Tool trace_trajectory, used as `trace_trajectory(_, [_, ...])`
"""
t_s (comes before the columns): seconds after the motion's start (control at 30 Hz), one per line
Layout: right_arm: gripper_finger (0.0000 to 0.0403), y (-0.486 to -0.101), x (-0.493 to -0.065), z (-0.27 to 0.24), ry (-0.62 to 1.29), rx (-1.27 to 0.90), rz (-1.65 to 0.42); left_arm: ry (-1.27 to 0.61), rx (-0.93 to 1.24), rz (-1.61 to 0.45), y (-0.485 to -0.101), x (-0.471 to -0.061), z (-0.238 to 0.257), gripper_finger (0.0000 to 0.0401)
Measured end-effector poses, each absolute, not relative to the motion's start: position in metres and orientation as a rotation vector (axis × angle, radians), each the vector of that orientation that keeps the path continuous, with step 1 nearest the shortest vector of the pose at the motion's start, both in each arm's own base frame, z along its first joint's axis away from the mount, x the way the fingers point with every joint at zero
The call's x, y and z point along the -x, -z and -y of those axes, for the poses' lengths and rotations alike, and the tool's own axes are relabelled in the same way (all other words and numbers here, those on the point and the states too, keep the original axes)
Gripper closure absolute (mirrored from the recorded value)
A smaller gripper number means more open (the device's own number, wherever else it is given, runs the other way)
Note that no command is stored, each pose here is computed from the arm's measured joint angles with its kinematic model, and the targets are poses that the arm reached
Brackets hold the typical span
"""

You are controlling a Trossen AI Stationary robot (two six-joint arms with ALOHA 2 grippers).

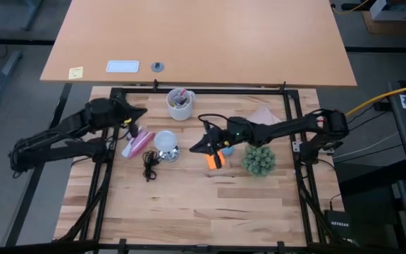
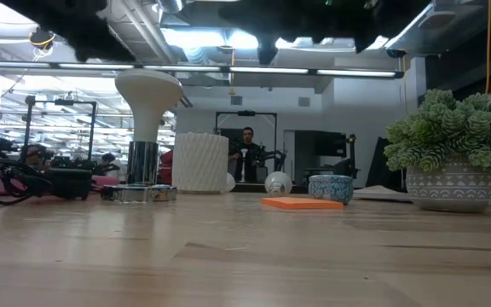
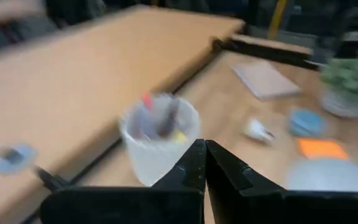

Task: Screw lightbulb
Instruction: Remove the light bulb from the silver lamp

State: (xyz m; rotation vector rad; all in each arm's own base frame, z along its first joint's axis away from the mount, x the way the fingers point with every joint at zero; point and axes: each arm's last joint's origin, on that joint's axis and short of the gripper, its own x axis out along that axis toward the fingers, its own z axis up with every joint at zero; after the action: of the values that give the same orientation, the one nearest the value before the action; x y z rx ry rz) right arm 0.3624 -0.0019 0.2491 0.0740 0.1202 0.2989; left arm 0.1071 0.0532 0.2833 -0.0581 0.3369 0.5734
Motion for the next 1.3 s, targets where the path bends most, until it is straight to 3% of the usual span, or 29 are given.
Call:
trace_trajectory(0.23, [0.0384,-0.22,-0.382,-0.002,-0.249,-0.114,-0.07,-0.398,0.232,-0.414,-0.264,-0.102,-0.045,0.0401])
trace_trajectory(0.67, [0.0384,-0.192,-0.394,-0.007,-0.078,-0.099,-0.067,-0.331,0.311,-0.47,-0.226,-0.125,-0.041,0.0401])
trace_trajectory(1.3, [0.0384,-0.188,-0.399,-0.005,0.006,-0.097,-0.018,-0.316,0.318,-0.453,-0.226,-0.128,-0.035,0.0401])
